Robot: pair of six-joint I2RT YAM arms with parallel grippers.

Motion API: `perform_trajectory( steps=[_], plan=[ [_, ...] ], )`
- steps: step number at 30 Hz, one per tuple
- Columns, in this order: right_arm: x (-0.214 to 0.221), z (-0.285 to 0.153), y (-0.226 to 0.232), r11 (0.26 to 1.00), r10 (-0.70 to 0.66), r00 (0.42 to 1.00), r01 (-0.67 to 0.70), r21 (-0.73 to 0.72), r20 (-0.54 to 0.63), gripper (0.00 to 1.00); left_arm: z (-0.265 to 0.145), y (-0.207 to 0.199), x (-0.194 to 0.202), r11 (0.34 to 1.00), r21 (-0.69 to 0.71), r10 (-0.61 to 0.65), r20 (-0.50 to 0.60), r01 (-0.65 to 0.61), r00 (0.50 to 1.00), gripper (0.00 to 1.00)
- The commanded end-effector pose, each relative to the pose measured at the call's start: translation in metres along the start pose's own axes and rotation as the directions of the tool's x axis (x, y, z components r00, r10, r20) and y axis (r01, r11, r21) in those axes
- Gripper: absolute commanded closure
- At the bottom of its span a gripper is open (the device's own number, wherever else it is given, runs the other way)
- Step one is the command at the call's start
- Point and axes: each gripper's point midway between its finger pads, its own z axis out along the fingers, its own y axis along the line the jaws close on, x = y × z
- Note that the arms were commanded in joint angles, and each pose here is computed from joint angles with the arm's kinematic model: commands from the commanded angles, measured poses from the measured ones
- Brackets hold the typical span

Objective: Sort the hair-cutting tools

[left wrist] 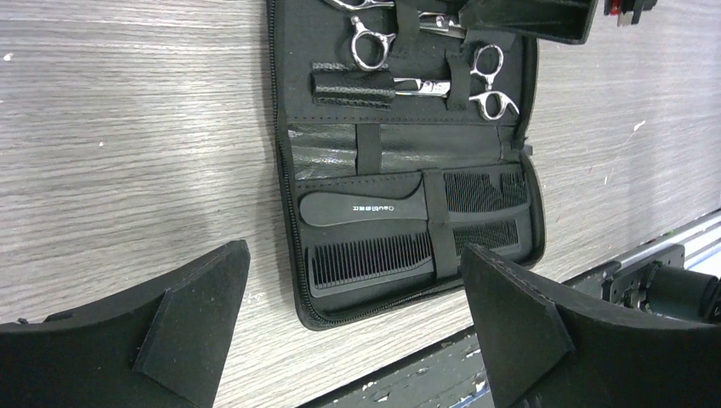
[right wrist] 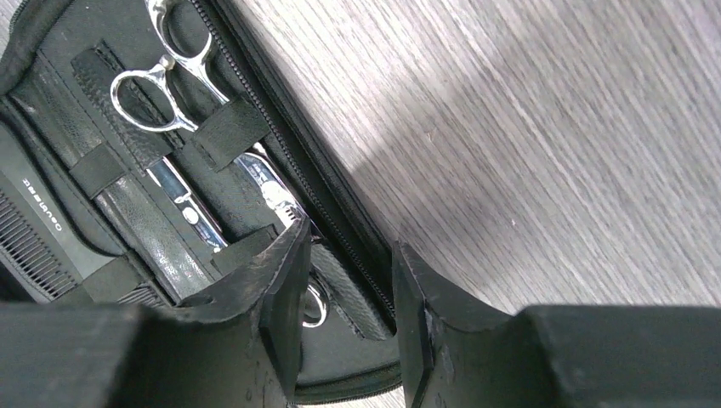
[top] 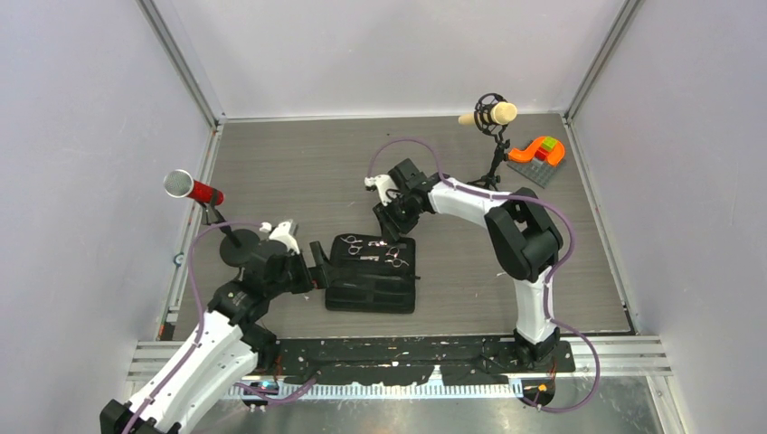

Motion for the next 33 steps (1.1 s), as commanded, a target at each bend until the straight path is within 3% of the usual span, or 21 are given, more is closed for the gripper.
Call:
perform_trajectory(
  steps=[1, 6, 9, 11, 15, 23, 33],
  plan=[
    [0.016, -0.014, 0.001, 0.996, 0.092, 0.996, -0.092, -0.007, 0.003, 0.73, -0.002, 0.003, -0.013, 0.998, -0.004, -0.062, 0.105, 0.063, 0.993, 0.01],
    [0.03, -0.038, -0.014, 0.949, 0.298, 0.95, -0.306, 0.076, 0.095, 0.93, -0.003, 0.009, -0.014, 0.993, -0.013, -0.111, 0.148, 0.114, 0.983, 0.02],
    [0.052, -0.051, -0.019, 0.897, 0.397, 0.907, -0.415, 0.153, 0.139, 0.95, -0.001, 0.005, -0.008, 0.993, 0.006, -0.117, 0.107, 0.117, 0.987, 0.01],
    [0.065, -0.055, -0.017, 0.831, 0.502, 0.846, -0.529, 0.17, 0.178, 0.95, 0.002, 0.004, -0.004, 0.992, 0.004, -0.124, 0.083, 0.125, 0.989, 0.01],
    [0.087, -0.054, 0.002, 0.744, 0.632, 0.739, -0.663, 0.085, 0.233, 0.95, 0.011, -0.007, -0.001, 0.991, 0.05, -0.127, 0.033, 0.125, 0.991, 0.03],
    [0.096, -0.048, 0.027, 0.681, 0.709, 0.636, -0.729, -0.061, 0.305, 0.95, 0.037, -0.027, 0.004, 0.979, 0.128, -0.152, -0.066, 0.16, 0.986, 0.03],
    [0.09, -0.04, 0.04, 0.692, 0.707, 0.645, -0.716, -0.093, 0.291, 0.95, 0.073, -0.037, 0.014, 0.96, 0.139, -0.213, -0.194, 0.242, 0.958, 0.09]
  ],
)
